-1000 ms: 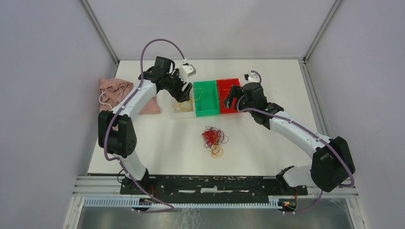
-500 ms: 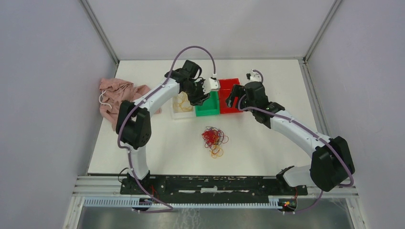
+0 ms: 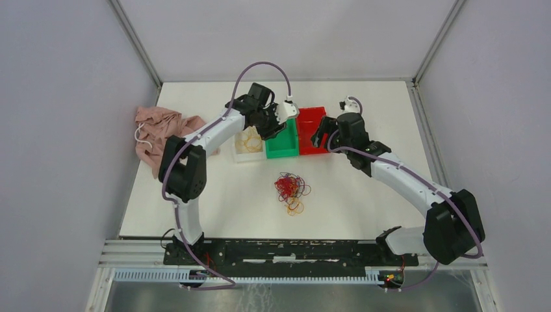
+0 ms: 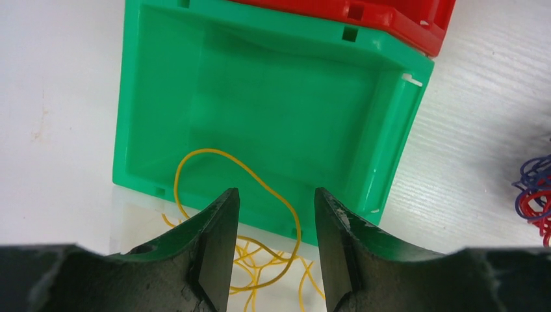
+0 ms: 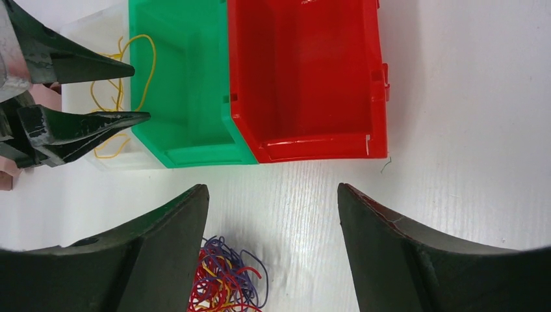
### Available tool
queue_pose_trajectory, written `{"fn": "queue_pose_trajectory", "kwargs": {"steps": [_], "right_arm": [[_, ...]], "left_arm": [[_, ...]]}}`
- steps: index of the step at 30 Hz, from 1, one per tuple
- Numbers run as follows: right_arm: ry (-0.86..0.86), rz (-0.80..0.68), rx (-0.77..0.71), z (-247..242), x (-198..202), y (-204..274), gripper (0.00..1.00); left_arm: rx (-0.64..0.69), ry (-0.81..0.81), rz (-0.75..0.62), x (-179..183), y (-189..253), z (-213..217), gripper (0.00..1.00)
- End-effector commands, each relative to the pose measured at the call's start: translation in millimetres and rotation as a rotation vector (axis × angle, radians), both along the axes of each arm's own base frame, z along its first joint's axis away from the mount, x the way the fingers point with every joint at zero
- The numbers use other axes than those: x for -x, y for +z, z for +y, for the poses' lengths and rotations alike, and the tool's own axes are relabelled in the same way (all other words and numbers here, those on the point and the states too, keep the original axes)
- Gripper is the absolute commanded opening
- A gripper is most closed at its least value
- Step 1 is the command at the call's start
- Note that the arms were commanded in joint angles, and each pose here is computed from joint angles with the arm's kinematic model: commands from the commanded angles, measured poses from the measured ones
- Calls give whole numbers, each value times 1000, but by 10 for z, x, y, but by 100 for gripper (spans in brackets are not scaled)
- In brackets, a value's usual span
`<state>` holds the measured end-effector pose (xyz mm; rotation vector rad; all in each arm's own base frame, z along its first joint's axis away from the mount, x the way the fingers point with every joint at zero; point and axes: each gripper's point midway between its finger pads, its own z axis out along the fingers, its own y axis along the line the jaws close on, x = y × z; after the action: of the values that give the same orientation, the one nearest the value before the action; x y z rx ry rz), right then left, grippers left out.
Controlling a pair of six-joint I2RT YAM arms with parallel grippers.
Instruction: Untangle the cables
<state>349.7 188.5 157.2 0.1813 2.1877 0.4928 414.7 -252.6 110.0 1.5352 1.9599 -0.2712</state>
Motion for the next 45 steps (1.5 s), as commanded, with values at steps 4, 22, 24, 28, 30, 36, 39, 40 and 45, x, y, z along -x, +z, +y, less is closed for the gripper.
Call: {"fn": "queue_pose_trajectory", "kwargs": {"steps": [4,22,24,28,30,36,39,40,45], "right_arm": [[-10,-62,-42,-32,-40,176,78],[-28,-55,-54,-86,-36,160,75],[-29,-52,-57,-82,-34,149,75],[-32,-46,-64,-81,-35,135,75],[-29,-44,-67,-72,-34,129,75],[-29,-35,-74,-56,-36,97,74],[-28,-29,-81,-43,-34,87,73],[-27,-28,-84,-36,-35,89,73],[-27,-26,-81,-42,-32,88,73]], "left_arm": [[64,116,-40,-207,-3,-114,50],[86,158,-101,-286,109,-81,23],[93,173,-117,-305,185,-49,20],[98,202,-141,-332,304,64,15],[99,222,-155,-357,357,157,13],[123,266,-165,-354,456,419,11],[113,291,-168,-367,411,546,9],[109,304,-171,-379,394,604,8],[40,331,-187,-376,128,804,6]]}}
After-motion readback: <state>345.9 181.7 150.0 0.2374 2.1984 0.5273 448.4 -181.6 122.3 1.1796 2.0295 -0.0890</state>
